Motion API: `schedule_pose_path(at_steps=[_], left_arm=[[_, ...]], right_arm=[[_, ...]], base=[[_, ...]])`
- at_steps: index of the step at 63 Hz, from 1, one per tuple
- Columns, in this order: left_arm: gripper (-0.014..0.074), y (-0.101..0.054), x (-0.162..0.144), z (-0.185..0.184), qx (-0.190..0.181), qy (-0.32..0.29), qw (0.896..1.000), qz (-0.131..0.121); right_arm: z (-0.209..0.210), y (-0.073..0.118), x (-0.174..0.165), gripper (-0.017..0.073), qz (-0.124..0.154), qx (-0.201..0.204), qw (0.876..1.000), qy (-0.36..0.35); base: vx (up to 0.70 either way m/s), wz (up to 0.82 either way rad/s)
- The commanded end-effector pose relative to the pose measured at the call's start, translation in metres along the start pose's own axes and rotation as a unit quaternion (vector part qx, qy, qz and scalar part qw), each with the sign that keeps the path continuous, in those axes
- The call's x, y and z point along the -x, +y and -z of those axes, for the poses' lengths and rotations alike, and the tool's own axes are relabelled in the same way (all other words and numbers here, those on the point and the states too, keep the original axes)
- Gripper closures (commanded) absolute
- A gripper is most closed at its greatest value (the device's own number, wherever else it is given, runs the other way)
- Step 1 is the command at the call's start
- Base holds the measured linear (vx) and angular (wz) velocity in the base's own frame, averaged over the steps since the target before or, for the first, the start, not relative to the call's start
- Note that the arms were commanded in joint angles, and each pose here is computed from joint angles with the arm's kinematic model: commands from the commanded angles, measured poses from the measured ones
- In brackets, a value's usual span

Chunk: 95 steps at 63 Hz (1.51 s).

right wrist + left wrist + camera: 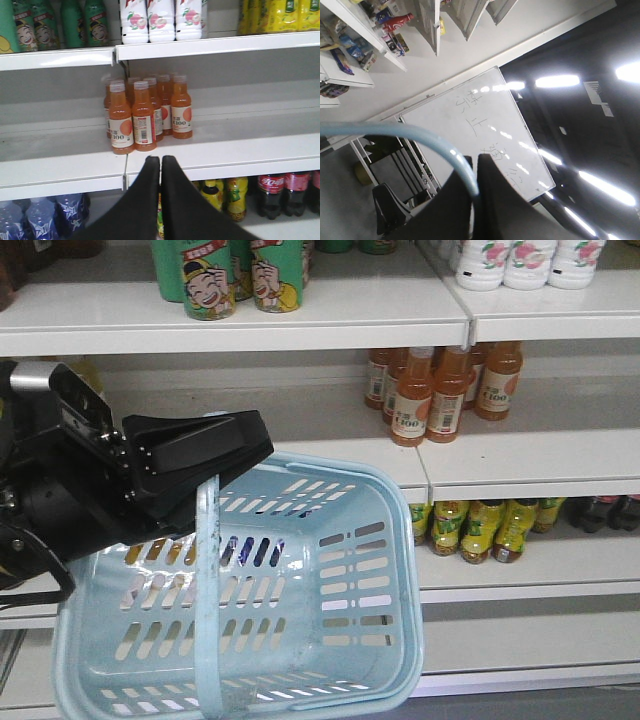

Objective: Place coke in basket with both arms
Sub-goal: 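Turn the base away from the drink shelf carrying the basket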

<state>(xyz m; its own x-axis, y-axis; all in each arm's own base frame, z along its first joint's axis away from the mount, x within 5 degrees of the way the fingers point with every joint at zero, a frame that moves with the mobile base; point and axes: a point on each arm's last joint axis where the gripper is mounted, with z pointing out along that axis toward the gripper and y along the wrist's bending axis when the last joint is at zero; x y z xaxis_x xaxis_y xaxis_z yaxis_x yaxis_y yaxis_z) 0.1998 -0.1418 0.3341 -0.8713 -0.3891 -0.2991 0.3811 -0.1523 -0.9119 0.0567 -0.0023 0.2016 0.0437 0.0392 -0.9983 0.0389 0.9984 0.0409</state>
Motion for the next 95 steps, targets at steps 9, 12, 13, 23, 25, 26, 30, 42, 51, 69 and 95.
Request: schedule_pose_path(at_steps=[9, 12, 13, 23, 25, 26, 30, 42, 51, 69, 95], left_arm=[[0.0599, -0.0335, -0.0045, 0.0005, -0.126, 0.029, 0.992, -0.012], [0.0599, -0.0335, -0.0045, 0.0005, -0.126, 0.029, 0.992, -0.012], [0.0599, -0.0335, -0.0045, 0.0005, -0.126, 0.029, 0.992, -0.012], [0.0600, -0.0336, -0.0045, 0.0005, -0.126, 0.029, 0.992, -0.012], [0.0600, -0.0336, -0.0045, 0.0005, -0.126, 0.029, 0.992, -0.012], [0.0600, -0.0336, -0.0045, 0.0005, -0.126, 0.029, 0.992, -0.012], [0.0600, -0.0336, -0.0045, 0.0005, -0.126, 0.029, 0.992, -0.012], [0.0600, -0.0336, -0.0045, 0.0005, -0.126, 0.029, 0.992, -0.012], [0.0600, -0.0336, -0.0045, 0.0005, -0.126, 0.029, 0.992, -0.012], [0.0600, -0.0336, -0.0045, 0.0005, -0.126, 0.029, 0.992, -0.012], [0.0600, -0.0336, -0.0045, 0.0005, -0.126, 0.029, 0.992, -0.012]], right_arm=[[0.0010, 0.0001, 0.0053, 0.0564, 0.006, -0.001, 0.999, -0.041], [0.0010, 0.0001, 0.0053, 0.0564, 0.006, -0.001, 0.999, -0.041], [0.0010, 0.0001, 0.0053, 0.0564, 0.006, -0.001, 0.999, -0.041], [0.0010, 0.0001, 0.0053, 0.0564, 0.006, -0.001, 0.999, -0.041], [0.0010, 0.0001, 0.0053, 0.0564, 0.006, -0.001, 0.999, -0.041], [0.0010, 0.0001, 0.0053, 0.0564, 0.006, -0.001, 0.999, -0.041], [0.0010, 0.0001, 0.0053, 0.0564, 0.006, -0.001, 0.999, -0.041], [0.0010, 0.0001, 0.0053, 0.0564, 0.006, -0.001, 0.999, -0.041], [0.0010, 0.0001, 0.0053, 0.0564, 0.006, -0.001, 0.999, -0.041], [0.0010, 0.0001, 0.0053, 0.0564, 0.006, -0.001, 0.999, -0.041], [0.0010, 0.0001, 0.0053, 0.0564, 0.006, -0.001, 0.999, -0.041]], base=[[-0.03, -0.34], [-0.03, -0.40], [-0.03, -0.42], [-0.03, -0.47], [-0.03, -0.52], [-0.03, -0.52], [-0.03, -0.54], [-0.03, -0.54], [-0.04, -0.53], [-0.06, -0.52], [-0.06, -0.50]])
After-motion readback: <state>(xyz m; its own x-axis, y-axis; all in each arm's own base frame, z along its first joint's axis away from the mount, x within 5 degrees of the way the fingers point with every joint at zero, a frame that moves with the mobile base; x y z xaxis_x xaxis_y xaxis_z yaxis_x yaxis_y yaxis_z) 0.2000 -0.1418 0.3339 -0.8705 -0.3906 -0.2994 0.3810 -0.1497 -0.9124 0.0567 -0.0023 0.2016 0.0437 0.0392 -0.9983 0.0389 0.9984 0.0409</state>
